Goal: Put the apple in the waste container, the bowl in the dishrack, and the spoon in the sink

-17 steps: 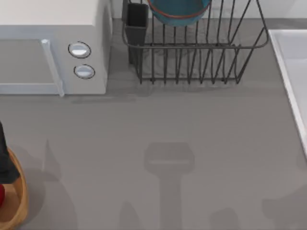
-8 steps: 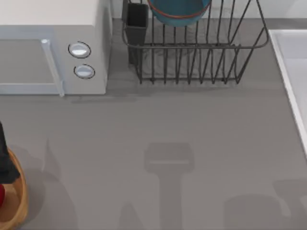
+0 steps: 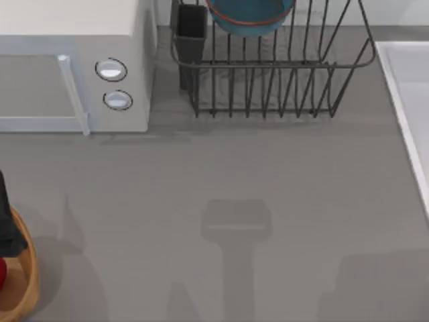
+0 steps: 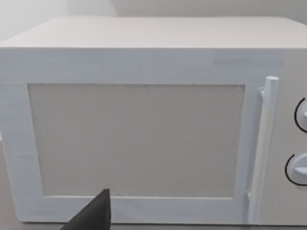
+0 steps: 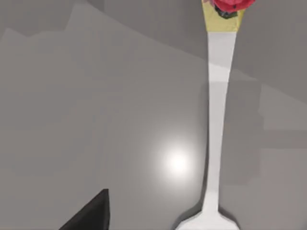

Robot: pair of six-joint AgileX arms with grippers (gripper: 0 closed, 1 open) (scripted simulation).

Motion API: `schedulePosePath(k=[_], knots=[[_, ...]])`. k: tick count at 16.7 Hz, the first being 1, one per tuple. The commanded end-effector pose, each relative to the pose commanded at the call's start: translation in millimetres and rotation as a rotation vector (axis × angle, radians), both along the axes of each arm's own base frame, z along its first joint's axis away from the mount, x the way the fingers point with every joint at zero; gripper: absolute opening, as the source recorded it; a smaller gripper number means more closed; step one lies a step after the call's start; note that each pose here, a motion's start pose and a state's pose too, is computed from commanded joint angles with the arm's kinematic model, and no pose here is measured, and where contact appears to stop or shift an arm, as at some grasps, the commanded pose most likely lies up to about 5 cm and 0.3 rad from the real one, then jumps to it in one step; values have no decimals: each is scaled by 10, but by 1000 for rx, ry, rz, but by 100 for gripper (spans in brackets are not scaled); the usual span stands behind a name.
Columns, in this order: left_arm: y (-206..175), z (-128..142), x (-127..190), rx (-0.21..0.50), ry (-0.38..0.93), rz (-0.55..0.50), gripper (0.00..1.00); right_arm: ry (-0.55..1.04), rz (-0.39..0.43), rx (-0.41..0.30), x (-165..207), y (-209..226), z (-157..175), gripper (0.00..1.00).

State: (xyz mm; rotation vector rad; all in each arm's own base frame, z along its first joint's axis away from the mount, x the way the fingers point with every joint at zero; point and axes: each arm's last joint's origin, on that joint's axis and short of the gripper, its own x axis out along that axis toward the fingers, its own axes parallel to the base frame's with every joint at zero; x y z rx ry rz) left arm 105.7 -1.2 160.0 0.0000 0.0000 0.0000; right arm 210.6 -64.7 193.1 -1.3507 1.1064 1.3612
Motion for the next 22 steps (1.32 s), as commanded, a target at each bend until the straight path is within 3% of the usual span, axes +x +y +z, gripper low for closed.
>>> schedulePosePath(k=[5,14,19,22], knots=[[0,0,0,0,0,0,100,4,0,1,9,2,-100,100],[0,0,0,0,0,0,100,-4,0,-1,11,0,-951,100],[0,0,0,0,0,0,100,0,0,0,-4,4,-1000,100],[0,0,0,0,0,0,100,0,0,0,-4,4,-1000,77]])
